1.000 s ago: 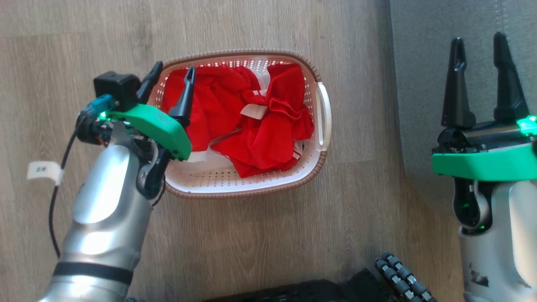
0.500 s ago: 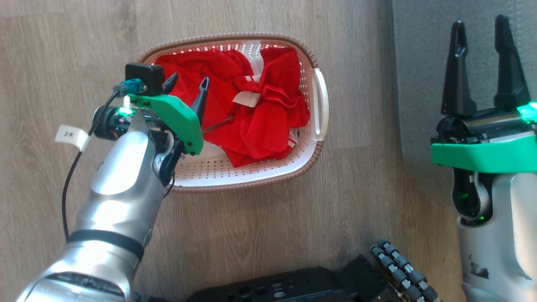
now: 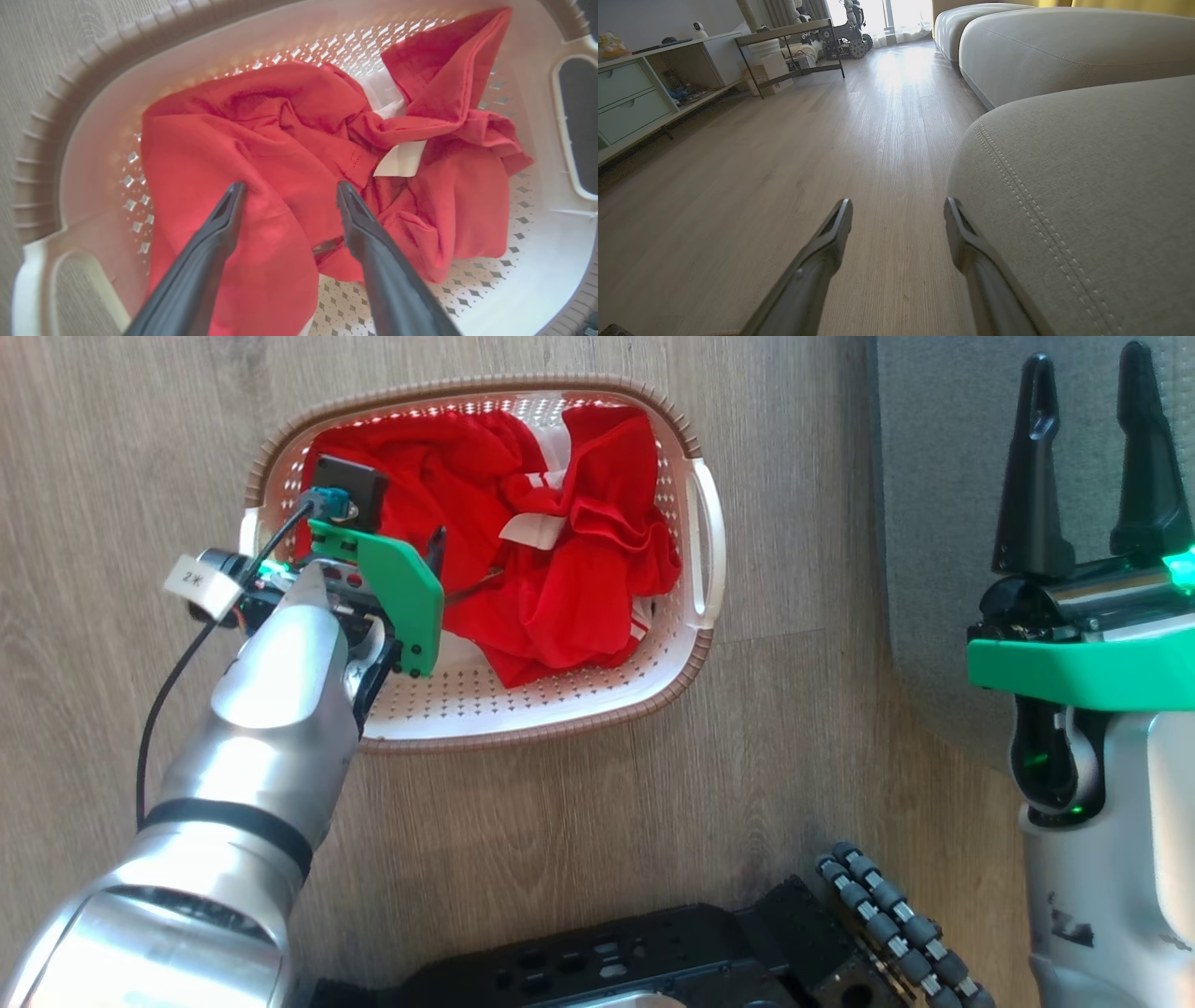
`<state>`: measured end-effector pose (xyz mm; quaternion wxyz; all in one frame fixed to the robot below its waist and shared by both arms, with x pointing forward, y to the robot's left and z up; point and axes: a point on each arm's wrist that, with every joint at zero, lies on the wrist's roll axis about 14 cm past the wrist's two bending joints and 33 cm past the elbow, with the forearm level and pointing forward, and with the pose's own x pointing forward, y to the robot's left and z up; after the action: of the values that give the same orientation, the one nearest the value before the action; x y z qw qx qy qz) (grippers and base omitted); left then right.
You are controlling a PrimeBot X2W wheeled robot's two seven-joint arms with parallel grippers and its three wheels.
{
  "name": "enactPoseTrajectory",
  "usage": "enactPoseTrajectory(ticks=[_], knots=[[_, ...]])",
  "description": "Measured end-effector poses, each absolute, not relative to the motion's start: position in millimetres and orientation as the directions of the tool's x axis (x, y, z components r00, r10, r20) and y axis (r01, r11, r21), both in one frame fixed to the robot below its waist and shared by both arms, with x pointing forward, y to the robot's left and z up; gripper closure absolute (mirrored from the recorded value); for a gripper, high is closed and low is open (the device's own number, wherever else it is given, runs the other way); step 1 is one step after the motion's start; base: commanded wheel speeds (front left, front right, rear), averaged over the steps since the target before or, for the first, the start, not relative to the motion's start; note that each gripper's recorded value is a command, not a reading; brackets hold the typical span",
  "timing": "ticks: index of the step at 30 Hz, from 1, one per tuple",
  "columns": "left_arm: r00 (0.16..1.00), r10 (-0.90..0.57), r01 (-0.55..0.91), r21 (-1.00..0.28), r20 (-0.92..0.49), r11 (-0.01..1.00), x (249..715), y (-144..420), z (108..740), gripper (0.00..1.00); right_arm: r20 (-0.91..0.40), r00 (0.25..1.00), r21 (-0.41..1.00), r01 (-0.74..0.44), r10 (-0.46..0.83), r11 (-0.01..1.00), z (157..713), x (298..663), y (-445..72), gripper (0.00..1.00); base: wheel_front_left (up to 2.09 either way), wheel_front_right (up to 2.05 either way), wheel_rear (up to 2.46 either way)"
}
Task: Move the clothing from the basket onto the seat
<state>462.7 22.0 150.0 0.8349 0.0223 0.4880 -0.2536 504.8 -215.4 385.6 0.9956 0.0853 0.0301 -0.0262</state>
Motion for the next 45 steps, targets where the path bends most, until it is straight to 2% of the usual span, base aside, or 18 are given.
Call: enactPoseTrajectory(ticks=[13,25,26,28,29,45], knots=[[0.289,-0.322,0.518,-0.136,-0.902,0.845,447,27,127,0.0,-0.089,0.995,0.169,0.059,-0.044,0.984,376,503,-215,0.0,0.0,0.0,0.0],[0.168,-0.303,0.764,-0.07,-0.938,0.642,422,22,108,0.0,-0.11,0.993,0.163,0.065,-0.048,0.984,368,501,-218,0.0,0.0,0.0,0.0],[0.167,-0.3,0.769,-0.066,-0.939,0.635,422,22,108,0.03,-0.11,0.993,0.162,0.066,-0.048,0.985,369,501,-218,0.0,0.0,0.0,0.0],[0.165,-0.294,0.77,-0.063,-0.942,0.634,422,25,107,0.73,-0.11,0.993,0.161,0.066,-0.049,0.985,369,501,-219,0.0,0.0,0.0,0.0],[0.165,-0.294,0.77,-0.062,-0.942,0.634,422,25,106,1.0,-0.11,0.993,0.161,0.066,-0.049,0.985,369,501,-219,0.0,0.0,0.0,0.0],[0.23,-0.383,0.755,-0.084,-0.895,0.65,438,14,134,1.0,-0.077,0.996,0.183,0.046,-0.032,0.982,387,501,-212,0.0,0.0,0.0,0.0]])
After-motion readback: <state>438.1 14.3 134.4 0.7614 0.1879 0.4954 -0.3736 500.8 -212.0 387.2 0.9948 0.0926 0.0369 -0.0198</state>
